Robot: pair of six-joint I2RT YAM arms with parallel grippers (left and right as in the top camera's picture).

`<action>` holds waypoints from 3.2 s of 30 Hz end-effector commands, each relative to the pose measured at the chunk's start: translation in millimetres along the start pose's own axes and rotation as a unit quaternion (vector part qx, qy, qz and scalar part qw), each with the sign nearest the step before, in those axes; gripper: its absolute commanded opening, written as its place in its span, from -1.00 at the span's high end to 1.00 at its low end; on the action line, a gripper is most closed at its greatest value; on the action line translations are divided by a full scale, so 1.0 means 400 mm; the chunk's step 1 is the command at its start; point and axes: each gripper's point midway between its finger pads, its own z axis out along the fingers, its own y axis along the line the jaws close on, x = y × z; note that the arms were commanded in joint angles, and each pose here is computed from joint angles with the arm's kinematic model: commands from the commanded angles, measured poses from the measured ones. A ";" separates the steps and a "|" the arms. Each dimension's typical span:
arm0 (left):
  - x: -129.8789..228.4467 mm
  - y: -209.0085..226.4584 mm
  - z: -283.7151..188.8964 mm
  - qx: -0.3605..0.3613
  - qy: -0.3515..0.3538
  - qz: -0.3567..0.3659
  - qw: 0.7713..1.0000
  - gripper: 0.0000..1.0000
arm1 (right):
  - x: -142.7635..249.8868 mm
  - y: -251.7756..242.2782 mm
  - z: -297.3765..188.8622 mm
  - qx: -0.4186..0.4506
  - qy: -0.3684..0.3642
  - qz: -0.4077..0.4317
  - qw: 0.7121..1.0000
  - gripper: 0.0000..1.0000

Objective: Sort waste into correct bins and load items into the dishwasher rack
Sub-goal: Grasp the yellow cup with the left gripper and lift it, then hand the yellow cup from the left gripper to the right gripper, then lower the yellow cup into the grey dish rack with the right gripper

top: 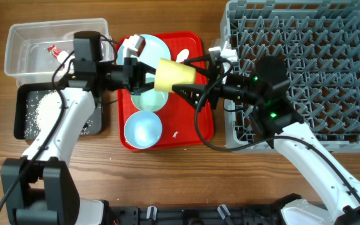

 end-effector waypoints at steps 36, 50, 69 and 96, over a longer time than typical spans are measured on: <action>0.006 -0.021 0.018 -0.003 0.006 0.016 1.000 0.81 | 0.013 0.034 0.011 -0.038 0.018 -0.010 0.999 -0.19; -0.007 -0.006 0.018 -0.021 -0.008 0.017 1.000 0.78 | -0.016 -0.132 -0.157 0.034 0.005 0.057 0.998 0.03; -0.100 0.239 -0.082 -0.296 -0.170 -0.038 0.939 0.27 | 0.022 -0.289 -0.533 0.475 0.097 0.122 0.866 0.03; -0.021 0.417 -0.301 -0.580 -0.182 -0.059 0.792 -0.03 | 0.382 -0.196 -0.545 0.456 0.411 0.328 0.718 0.03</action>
